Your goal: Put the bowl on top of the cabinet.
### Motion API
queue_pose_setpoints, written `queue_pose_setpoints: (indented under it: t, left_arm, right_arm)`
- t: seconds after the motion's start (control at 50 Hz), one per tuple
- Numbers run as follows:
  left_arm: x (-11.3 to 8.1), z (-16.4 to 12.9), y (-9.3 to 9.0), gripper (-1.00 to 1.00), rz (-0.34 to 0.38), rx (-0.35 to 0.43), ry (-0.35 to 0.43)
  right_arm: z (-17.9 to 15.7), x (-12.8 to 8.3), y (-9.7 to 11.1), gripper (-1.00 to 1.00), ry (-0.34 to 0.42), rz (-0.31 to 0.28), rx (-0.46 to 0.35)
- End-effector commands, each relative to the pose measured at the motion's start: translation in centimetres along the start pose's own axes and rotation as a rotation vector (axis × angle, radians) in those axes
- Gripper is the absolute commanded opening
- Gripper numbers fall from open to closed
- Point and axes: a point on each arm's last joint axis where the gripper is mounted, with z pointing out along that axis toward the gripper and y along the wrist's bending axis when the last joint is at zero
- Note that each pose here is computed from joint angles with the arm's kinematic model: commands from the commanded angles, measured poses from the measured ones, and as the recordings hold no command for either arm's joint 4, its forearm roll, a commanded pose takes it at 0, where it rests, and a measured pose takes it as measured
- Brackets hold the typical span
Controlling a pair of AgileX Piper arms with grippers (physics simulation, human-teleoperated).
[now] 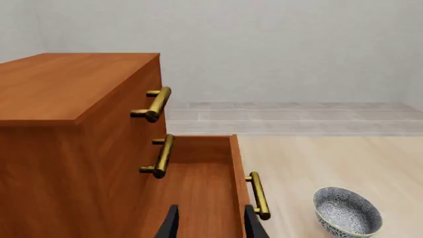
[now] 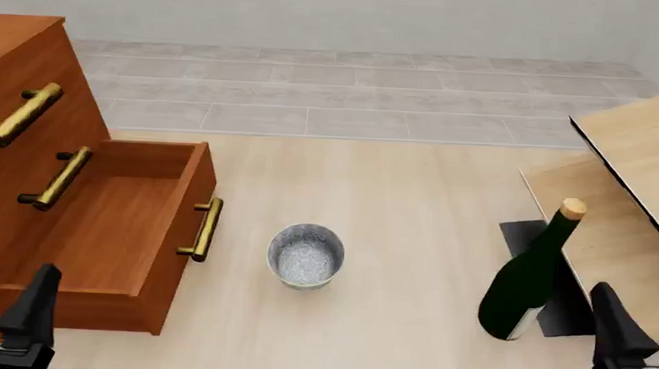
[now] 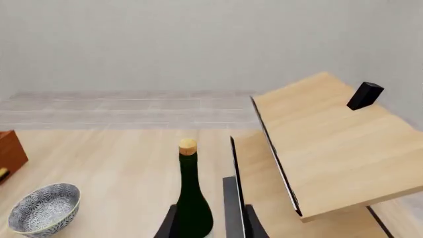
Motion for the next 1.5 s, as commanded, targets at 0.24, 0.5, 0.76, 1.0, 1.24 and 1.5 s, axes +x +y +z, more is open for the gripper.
queue_pose_setpoints:
  t: [0.24, 0.5, 0.76, 1.0, 1.24, 1.5]
  left_arm:
    - [-0.2, 0.1, 0.0, 1.00, 0.003, 0.006, -0.004]
    - [-0.5, 0.9, -0.3, 1.00, 0.056, 0.050, 0.023]
    - [-2.5, 3.7, -1.3, 1.00, 0.100, 0.142, 0.072]
    - [-4.4, 6.9, -3.6, 1.00, 0.107, 0.296, 0.143]
    - [-6.2, 9.5, -5.4, 1.00, 0.101, 0.365, 0.213]
    - [-6.5, 13.4, -7.7, 1.00, 0.133, 0.412, 0.300]
  right_arm:
    - [-0.3, 0.8, 0.0, 1.00, -0.057, 0.002, 0.000]
    - [-0.3, 0.8, 0.0, 1.00, -0.061, 0.009, 0.004]
    - [-0.4, 0.7, 0.0, 1.00, -0.065, 0.009, 0.004]
    - [-0.4, 0.7, 0.0, 1.00, -0.065, 0.011, 0.005]
    - [-0.3, 0.8, 0.0, 1.00, -0.061, 0.010, 0.004]
    - [-0.3, 0.9, 0.0, 1.00, -0.059, 0.008, 0.002]
